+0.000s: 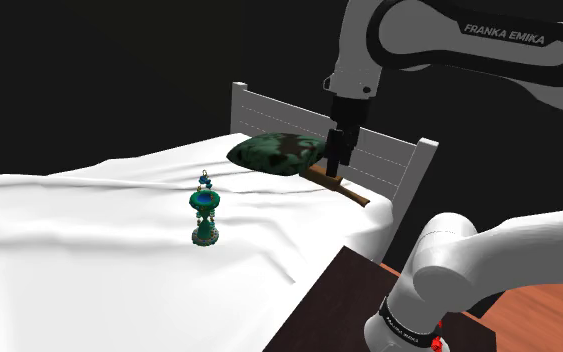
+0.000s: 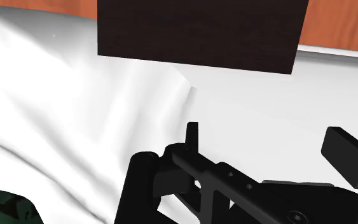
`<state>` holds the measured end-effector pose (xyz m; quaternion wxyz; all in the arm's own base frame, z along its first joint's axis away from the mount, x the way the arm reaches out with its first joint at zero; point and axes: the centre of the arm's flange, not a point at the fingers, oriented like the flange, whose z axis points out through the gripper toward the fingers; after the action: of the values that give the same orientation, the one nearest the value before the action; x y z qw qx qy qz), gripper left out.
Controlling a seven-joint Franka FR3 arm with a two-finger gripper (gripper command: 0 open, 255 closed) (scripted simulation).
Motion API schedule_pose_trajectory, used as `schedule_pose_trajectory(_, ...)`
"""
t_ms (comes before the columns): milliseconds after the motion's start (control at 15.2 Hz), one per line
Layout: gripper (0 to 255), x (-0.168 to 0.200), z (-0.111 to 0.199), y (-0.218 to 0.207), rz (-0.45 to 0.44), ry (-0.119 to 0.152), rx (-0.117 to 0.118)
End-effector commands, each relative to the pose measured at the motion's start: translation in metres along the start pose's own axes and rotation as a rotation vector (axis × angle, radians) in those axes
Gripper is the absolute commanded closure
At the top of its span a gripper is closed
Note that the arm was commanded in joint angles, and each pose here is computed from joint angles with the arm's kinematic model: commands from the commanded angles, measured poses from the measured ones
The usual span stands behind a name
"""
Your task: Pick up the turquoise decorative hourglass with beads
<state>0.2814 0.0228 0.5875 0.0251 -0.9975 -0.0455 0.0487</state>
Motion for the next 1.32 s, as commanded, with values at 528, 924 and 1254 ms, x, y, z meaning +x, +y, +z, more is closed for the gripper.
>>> schedule_pose_trajectory(528,0,0.096,0.035,0.014,-0.104,0.013,-0.014)
schedule_pose_trajectory(924,0,0.169,0.061,0.018,-0.182,0.023,-0.025)
schedule_pose_trajectory(1254,0,0.23,0.082,0.018,-0.247,0.032,-0.034)
